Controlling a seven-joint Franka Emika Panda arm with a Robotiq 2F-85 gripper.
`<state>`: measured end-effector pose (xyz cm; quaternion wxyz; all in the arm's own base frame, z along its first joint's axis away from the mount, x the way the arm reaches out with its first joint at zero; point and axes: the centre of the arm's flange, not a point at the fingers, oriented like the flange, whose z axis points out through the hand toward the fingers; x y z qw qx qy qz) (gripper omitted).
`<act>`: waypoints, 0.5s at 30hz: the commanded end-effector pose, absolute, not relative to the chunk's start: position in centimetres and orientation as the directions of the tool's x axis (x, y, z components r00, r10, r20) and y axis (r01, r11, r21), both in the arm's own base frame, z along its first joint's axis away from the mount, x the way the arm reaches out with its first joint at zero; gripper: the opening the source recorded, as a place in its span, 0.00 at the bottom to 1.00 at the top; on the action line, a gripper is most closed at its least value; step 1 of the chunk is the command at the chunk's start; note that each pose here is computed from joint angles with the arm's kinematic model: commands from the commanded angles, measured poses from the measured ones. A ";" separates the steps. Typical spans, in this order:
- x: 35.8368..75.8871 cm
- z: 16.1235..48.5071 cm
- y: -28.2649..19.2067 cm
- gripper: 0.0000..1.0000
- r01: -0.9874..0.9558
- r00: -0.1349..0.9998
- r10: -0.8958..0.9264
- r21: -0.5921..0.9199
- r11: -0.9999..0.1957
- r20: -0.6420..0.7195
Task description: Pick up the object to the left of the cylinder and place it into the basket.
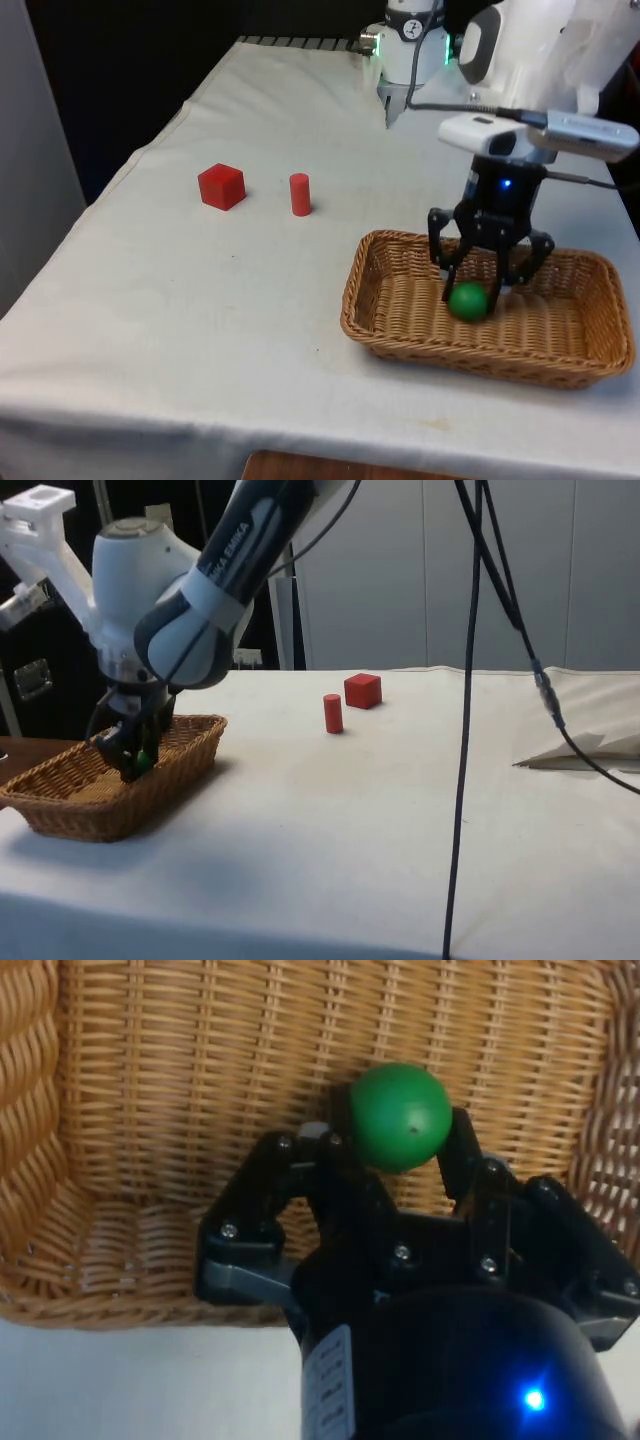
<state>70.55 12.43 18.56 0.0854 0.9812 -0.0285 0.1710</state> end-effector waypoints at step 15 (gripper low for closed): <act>71.1 16.6 12.6 1.00 -0.092 0.940 -0.045 0.124 -0.988 0.338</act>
